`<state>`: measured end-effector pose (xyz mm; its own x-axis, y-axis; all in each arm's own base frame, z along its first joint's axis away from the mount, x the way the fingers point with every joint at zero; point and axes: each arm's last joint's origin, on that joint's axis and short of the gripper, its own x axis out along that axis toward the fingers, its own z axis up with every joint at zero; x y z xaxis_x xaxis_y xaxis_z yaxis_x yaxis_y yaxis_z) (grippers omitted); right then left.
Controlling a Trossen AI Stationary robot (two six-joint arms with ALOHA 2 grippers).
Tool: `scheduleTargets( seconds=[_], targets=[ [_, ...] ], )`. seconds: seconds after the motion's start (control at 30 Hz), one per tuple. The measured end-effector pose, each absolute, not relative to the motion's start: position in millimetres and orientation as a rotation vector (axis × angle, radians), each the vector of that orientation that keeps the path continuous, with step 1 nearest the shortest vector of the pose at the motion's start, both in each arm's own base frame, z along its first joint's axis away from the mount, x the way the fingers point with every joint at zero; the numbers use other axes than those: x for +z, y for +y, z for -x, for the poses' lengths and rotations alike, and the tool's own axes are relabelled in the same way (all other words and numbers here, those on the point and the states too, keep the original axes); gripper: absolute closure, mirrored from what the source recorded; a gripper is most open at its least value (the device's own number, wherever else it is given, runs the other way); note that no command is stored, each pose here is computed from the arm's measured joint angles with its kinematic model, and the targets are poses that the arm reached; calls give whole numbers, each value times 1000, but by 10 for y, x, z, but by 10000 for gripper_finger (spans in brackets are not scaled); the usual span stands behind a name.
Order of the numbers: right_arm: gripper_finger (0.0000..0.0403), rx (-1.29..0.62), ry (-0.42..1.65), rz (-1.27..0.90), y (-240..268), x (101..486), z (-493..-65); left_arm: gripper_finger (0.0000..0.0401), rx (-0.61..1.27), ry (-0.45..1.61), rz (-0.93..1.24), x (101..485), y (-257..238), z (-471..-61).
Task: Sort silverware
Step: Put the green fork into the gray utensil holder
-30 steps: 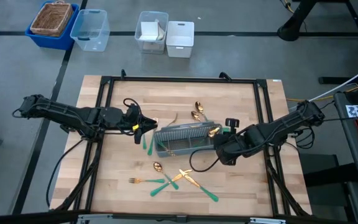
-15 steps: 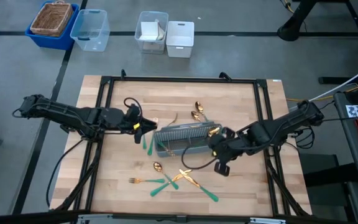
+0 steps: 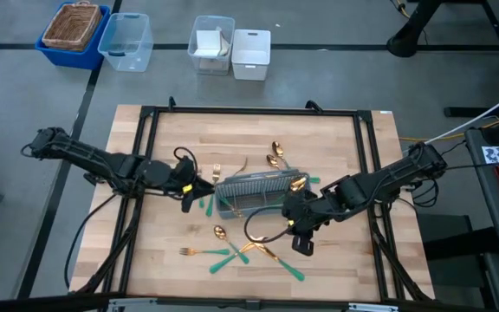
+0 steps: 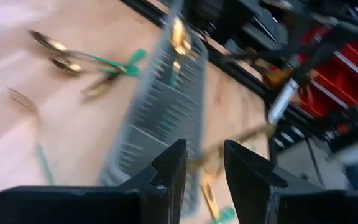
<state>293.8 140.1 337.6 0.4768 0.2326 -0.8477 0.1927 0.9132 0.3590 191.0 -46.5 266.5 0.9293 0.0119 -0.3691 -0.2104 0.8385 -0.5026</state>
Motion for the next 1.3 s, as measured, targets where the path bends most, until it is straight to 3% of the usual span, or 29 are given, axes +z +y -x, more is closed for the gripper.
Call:
scheduleTargets(
  seconds=[0.23,0.6,0.9,1.13,1.3],
  targets=[
    [261,-59,1133,-489,1474,3148,-3100,301,-73,425,548,2663,-757,-1825],
    [260,-8,1282,-546,1642,2721,-3347,301,-198,615,634,2434,-1276,-1757],
    [260,-1,1343,-640,1667,2685,-3350,301,-259,831,598,2171,-1565,-1661],
    [260,-23,1327,-637,1661,2684,-3357,301,-60,1157,920,2037,-1581,-1473],
    [260,-39,1314,-626,1656,2684,-3360,301,184,1225,1055,1929,-1531,-1397]
  ],
)
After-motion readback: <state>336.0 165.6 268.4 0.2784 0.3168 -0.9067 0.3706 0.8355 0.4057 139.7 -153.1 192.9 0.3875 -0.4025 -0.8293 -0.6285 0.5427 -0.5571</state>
